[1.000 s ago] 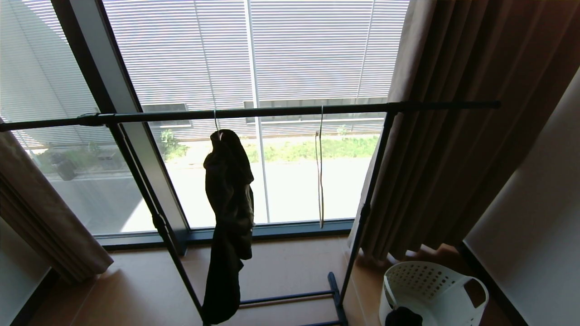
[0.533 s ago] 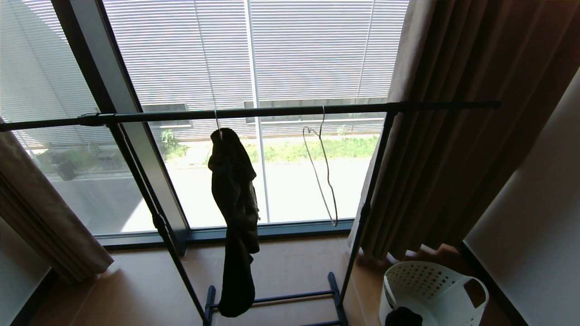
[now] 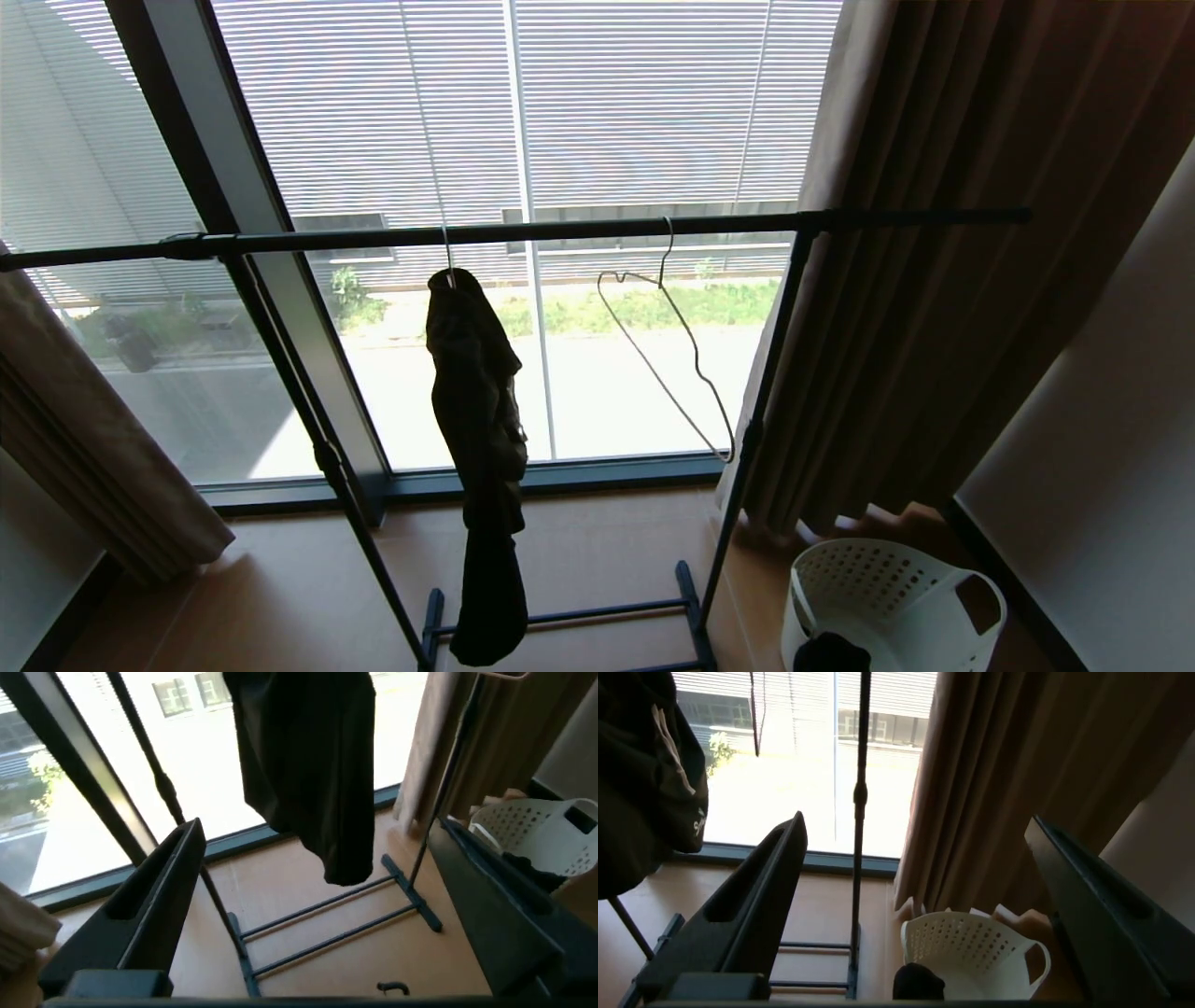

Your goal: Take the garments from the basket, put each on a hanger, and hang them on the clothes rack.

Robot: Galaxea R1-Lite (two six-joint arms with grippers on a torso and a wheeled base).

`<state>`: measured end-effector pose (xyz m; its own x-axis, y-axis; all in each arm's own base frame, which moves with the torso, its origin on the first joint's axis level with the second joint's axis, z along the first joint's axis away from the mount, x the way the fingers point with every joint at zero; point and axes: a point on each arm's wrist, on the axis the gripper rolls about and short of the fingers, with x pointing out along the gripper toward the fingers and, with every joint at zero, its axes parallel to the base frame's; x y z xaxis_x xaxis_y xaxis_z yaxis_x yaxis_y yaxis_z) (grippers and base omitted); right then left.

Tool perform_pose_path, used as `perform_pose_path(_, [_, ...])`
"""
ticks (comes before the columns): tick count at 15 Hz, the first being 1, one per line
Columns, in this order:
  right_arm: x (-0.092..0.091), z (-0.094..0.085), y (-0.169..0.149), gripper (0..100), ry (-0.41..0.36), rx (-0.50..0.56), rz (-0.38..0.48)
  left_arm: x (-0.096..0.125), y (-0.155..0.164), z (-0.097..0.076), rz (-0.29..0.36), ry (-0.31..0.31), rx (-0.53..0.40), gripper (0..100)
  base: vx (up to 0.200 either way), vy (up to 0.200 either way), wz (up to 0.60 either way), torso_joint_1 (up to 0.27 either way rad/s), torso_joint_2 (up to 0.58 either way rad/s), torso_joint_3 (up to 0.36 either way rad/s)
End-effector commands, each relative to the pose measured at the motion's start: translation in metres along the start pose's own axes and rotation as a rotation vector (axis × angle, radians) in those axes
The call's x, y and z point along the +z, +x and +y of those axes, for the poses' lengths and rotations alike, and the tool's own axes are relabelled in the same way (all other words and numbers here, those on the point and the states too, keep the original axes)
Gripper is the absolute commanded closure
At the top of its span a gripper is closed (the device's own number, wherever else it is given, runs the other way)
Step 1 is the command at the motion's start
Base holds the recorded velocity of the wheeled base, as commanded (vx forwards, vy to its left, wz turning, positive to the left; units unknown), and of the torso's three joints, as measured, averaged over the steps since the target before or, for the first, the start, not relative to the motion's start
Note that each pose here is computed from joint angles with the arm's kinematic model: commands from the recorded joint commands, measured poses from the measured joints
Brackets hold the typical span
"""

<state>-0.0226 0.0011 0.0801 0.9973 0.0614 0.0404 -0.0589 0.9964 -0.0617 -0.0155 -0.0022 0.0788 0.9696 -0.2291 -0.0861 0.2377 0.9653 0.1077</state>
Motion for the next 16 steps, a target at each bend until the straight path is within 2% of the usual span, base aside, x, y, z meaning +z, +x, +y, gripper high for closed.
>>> perform_pose_path(1, [0.0004,0.0,0.0001,0,0.0,0.001,-0.003,0.0,0.0008,-0.0017,0.014,-0.006,0.1,0,0.0,0.0,0.0,0.0,0.0,0.0])
perform_pose_path(2, [0.0008,0.0,0.0001,0,-0.001,0.003,-0.007,-0.0014,-0.0016,-0.0031,-0.013,-0.012,0.091,0,0.0,0.0,0.0,0.0,0.0,0.0])
perform_pose_path(3, [0.0008,0.0,0.0001,0,0.001,0.003,-0.007,-0.0019,-0.0022,-0.0034,-0.021,-0.053,0.077,0,0.0,0.0,0.0,0.0,0.0,0.0])
perform_pose_path(4, [0.001,0.0,0.0001,0,0.002,0.001,-0.009,-0.0028,-0.0044,-0.0038,-0.05,-0.057,0.007,0,0.0,0.0,0.0,0.0,0.0,0.0])
perform_pose_path(5, [0.001,0.0,-0.0001,0,0.002,0.002,-0.01,-0.0034,-0.0055,-0.0042,-0.064,-0.052,0.0,0,0.0,0.0,0.0,0.0,0.0,0.0])
perform_pose_path(12, [0.001,0.0,-0.0001,0,0.002,0.001,-0.01,-0.0036,-0.0062,-0.0033,-0.07,-0.081,0.058,0,0.0,0.0,0.0,0.0,0.0,0.0])
perform_pose_path(16, [0.001,0.0,-0.0001,0,0.002,0.002,-0.01,-0.0036,-0.0062,-0.0035,-0.071,-0.074,0.05,0,0.0,0.0,0.0,-0.119,0.28,0.153])
